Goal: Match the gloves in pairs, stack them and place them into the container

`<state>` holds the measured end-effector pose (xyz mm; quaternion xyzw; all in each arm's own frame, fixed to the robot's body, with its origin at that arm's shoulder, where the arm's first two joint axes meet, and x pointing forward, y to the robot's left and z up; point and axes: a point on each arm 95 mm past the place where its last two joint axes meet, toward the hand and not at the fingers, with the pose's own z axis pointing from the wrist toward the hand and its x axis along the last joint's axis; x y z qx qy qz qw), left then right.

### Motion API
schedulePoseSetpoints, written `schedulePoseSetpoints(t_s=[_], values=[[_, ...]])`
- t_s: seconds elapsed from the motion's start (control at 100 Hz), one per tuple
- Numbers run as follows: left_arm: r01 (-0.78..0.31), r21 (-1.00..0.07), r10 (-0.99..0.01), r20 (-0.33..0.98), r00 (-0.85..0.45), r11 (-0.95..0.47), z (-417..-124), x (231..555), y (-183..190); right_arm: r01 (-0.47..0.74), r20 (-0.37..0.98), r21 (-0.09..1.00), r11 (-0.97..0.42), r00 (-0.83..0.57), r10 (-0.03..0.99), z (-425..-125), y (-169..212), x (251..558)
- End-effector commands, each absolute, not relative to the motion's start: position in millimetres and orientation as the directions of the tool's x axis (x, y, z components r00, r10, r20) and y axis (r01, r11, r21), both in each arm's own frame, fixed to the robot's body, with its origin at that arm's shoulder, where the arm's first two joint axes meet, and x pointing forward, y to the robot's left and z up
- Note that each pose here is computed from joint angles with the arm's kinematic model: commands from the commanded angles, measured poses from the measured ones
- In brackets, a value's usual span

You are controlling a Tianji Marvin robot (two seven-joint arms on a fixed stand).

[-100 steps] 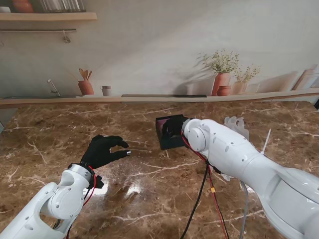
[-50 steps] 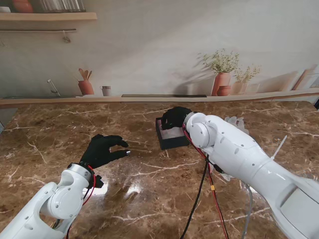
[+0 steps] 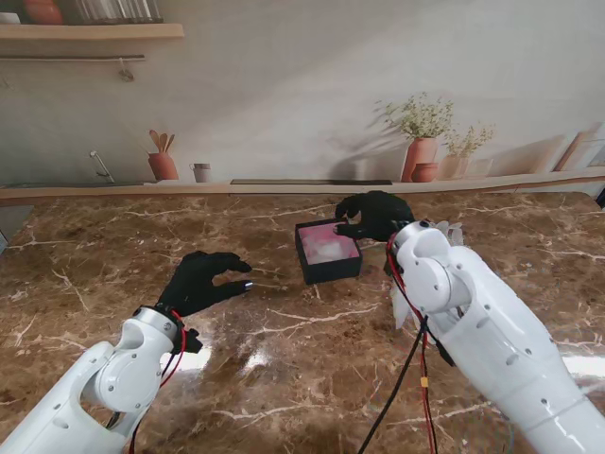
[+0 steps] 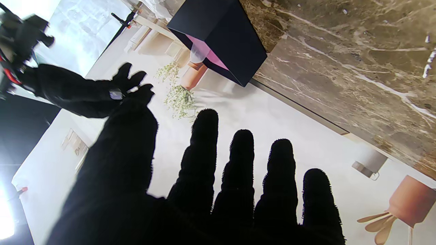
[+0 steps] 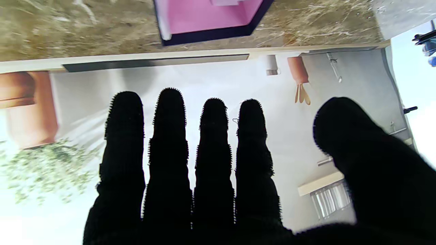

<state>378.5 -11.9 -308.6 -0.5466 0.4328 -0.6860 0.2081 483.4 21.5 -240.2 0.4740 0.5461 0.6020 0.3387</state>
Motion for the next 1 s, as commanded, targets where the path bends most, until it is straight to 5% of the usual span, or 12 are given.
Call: schedulePoseSetpoints(t_s=[0.0,0.46,0.99], values=[[-0.193,-0.818,-0.752,0.575,-0.321,-0.543,-310,378,-15,0.167,0.199,0.974,-0.155,-0.289,0.937,-268,5,467],[-0.189,-0.813,-0.735,0.579,-0.352,-0.551,-315,378,-27,0.147,-0.019,0.988,0.035,-0.113,0.993,-312,-69,397],[-0.193,-0.811,-0.735,0.583,-0.346,-0.552,-315,379,-26,0.162,-0.24,0.957,0.241,-0.024,0.97,-359,-91,391]])
